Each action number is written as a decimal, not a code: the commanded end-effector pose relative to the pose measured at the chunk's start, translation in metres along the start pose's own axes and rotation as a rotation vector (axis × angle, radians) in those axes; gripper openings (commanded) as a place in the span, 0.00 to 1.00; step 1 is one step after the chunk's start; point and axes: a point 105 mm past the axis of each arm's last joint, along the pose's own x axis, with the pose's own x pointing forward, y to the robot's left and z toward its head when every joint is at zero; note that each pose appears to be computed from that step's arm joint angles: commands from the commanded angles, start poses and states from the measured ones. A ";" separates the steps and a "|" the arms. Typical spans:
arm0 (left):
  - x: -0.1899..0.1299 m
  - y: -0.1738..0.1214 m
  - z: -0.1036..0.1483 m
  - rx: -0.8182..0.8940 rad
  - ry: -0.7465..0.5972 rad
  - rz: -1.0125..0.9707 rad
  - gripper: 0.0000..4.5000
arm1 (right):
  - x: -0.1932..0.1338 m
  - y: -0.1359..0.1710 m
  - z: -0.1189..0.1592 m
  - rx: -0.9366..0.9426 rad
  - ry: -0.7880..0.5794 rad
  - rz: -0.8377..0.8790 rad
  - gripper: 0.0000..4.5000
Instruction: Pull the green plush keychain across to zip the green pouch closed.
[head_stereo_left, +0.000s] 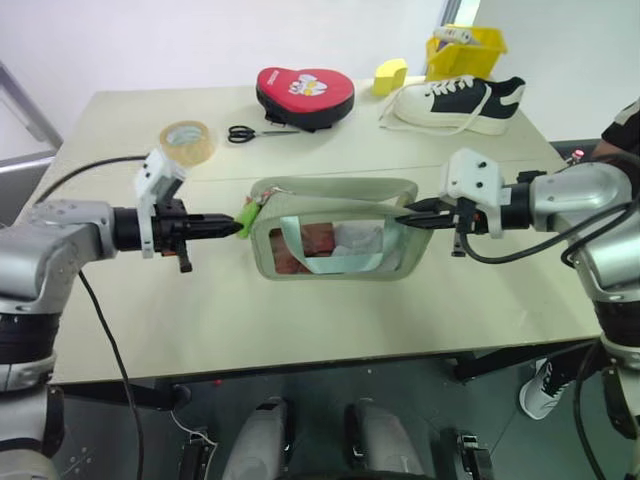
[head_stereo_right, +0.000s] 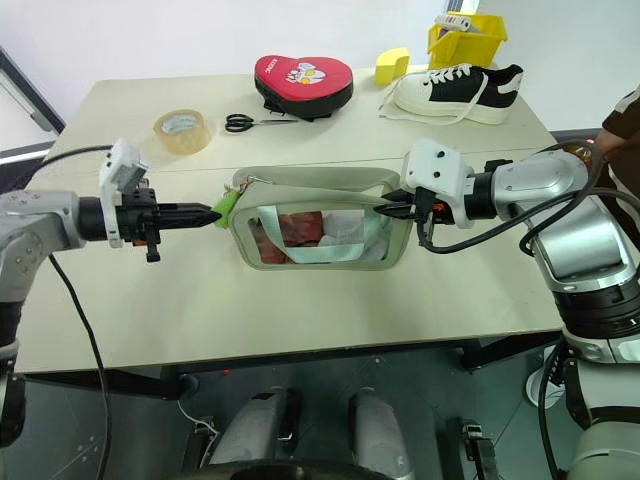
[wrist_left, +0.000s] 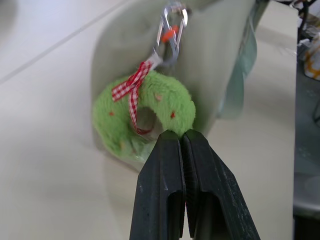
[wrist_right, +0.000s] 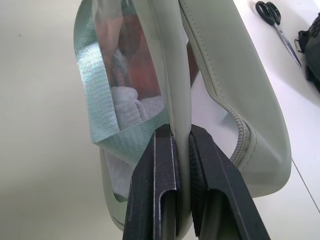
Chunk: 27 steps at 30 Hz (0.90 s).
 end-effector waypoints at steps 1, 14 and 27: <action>-0.013 -0.001 0.044 0.035 -0.116 -0.018 0.01 | -0.003 -0.002 0.009 -0.033 -0.024 -0.019 0.00; 0.051 -0.030 0.044 0.101 -0.125 -0.182 0.07 | 0.003 -0.003 0.012 -0.043 -0.037 -0.011 0.00; 0.003 -0.014 0.059 0.210 -0.036 -0.123 0.64 | 0.004 -0.002 0.011 -0.047 -0.040 -0.013 0.00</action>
